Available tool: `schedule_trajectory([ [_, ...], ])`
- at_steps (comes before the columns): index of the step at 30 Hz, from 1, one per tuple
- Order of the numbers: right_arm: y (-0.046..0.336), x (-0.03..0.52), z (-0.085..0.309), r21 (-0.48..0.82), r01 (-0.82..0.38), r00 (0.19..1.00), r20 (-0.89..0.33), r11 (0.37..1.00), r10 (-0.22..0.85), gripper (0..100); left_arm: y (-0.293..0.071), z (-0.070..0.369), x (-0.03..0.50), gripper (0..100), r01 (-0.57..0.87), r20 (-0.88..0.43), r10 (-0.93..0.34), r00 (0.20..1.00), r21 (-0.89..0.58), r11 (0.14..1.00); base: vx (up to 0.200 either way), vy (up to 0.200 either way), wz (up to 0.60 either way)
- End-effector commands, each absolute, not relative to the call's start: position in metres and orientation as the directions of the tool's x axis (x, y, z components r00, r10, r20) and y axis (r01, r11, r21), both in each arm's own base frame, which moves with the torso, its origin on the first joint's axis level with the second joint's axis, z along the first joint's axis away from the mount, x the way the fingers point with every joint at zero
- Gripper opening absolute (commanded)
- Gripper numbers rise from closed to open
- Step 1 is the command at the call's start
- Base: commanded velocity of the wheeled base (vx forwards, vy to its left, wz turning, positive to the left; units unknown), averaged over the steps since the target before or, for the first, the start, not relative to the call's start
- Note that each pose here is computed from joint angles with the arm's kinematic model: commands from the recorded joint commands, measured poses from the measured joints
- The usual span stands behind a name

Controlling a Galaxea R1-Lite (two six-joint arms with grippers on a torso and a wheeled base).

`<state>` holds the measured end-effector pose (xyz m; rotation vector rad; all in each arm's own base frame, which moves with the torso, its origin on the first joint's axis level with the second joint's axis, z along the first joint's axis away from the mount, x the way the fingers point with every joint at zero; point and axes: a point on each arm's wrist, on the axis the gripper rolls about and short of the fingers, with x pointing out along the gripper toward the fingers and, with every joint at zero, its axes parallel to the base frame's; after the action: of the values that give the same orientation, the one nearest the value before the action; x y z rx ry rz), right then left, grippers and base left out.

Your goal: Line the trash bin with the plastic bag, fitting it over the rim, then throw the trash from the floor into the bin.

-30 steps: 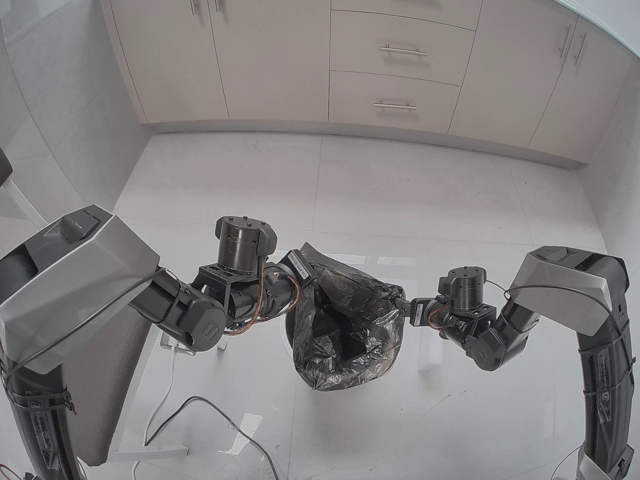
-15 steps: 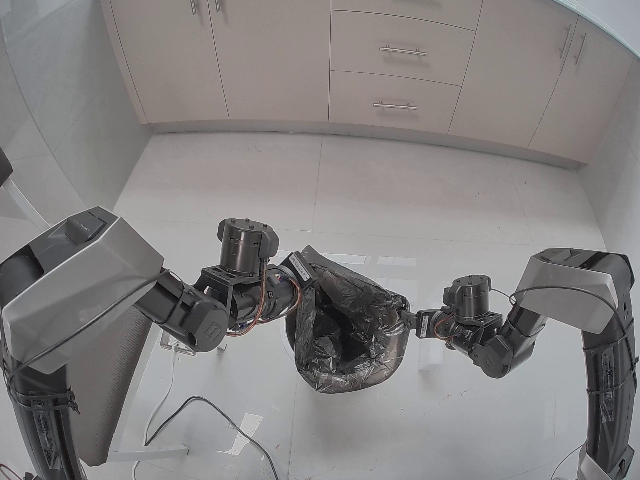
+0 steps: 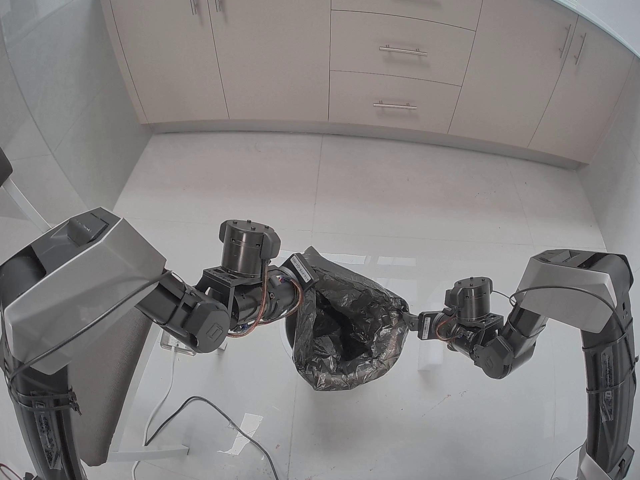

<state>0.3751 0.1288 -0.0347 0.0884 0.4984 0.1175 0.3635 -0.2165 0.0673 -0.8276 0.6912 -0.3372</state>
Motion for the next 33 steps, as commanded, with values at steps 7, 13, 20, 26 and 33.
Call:
schedule_trajectory([
  [7, 0.152, 0.348, 0.001, 0.111, -0.193, 0.872, -0.436, 0.975, 0.222, 100, -0.217, 0.063, 0.364, 0, 0.009, -0.437, -0.526, 0.730, -0.763, 0.646, 0.000, 0.000, 0.00],
  [13, 0.167, 0.369, 0.004, 0.066, -0.237, 0.893, -0.378, 0.969, 0.244, 100, -0.218, 0.063, 0.365, 0, 0.024, -0.434, -0.528, 0.730, -0.755, 0.655, 0.000, 0.000, 0.00],
  [20, 0.180, 0.405, -0.003, 0.044, -0.247, 0.915, -0.319, 0.968, 0.248, 100, -0.217, 0.055, 0.368, 0, 0.046, -0.449, -0.519, 0.727, -0.722, 0.690, 0.000, 0.000, 0.00],
  [26, 0.186, 0.411, -0.005, 0.043, -0.255, 0.913, -0.319, 0.966, 0.255, 100, -0.216, 0.054, 0.371, 0, 0.059, -0.448, -0.516, 0.730, -0.712, 0.700, 0.000, 0.000, 0.00],
  [33, 0.191, 0.409, 0.004, 0.046, -0.266, 0.916, -0.298, 0.963, 0.267, 100, -0.217, 0.048, 0.373, 0, 0.069, -0.456, -0.516, 0.725, -0.697, 0.714, 0.000, 0.000, 0.00],
])
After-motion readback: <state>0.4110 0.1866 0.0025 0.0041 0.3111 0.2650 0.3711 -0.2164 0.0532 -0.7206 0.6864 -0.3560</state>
